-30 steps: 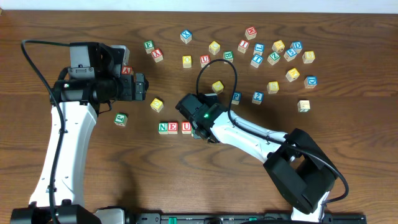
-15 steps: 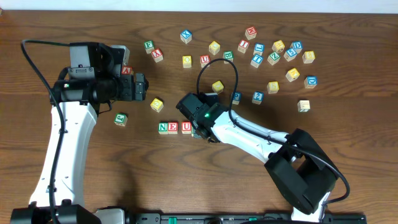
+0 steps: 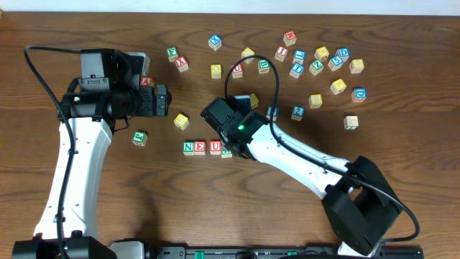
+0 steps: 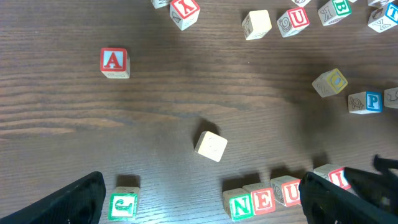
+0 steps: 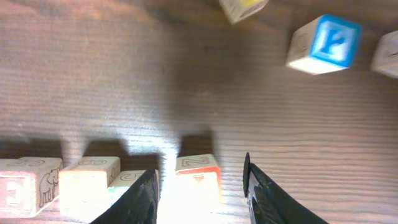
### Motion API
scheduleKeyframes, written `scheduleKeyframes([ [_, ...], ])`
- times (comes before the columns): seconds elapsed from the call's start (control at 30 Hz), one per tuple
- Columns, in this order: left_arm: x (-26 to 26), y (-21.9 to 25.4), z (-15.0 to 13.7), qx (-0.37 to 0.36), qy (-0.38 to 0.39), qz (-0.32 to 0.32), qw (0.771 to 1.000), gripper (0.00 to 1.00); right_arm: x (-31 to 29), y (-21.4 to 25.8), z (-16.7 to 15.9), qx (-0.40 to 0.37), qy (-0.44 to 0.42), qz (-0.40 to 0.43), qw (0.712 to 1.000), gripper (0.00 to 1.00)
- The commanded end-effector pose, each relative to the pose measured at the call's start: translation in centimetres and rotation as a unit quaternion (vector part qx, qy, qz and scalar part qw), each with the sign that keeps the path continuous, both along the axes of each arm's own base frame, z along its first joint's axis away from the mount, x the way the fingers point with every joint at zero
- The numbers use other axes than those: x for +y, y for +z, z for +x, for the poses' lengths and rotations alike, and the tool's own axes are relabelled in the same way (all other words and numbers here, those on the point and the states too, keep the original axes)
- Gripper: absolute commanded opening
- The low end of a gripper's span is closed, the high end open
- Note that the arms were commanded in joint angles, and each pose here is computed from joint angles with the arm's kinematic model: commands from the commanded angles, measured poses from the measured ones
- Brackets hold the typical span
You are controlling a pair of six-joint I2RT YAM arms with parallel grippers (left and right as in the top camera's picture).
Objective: Spell out NEURIPS
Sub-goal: 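Open the right gripper and lift away from the I block, then move the right gripper over the blue P block at the back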
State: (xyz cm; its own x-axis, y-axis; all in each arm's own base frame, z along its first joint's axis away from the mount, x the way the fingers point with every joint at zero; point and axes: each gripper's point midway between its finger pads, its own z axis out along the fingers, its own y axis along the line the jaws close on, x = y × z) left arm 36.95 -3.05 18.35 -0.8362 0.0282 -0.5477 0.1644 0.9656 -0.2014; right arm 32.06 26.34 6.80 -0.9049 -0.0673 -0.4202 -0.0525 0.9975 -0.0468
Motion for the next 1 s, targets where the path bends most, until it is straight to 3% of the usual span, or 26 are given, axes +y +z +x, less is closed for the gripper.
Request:
scheduleKeyframes([
  [0.0, -0.1, 0.9, 0.4, -0.014, -0.011, 0.0, 1.0, 0.98, -0.9, 3.7, 1.8, -0.055, -0.014, -0.016, 0.998, 0.4],
  [0.3, -0.1, 0.9, 0.4, -0.014, -0.011, 0.0, 1.0, 0.98, -3.2, 7.0, 2.9, -0.077, -0.041, -0.062, 0.994, 0.43],
  [0.97, -0.1, 0.9, 0.4, -0.014, -0.011, 0.0, 1.0, 0.98, -7.3, 8.9, 5.1, -0.063, -0.142, -0.033, 0.987, 0.47],
])
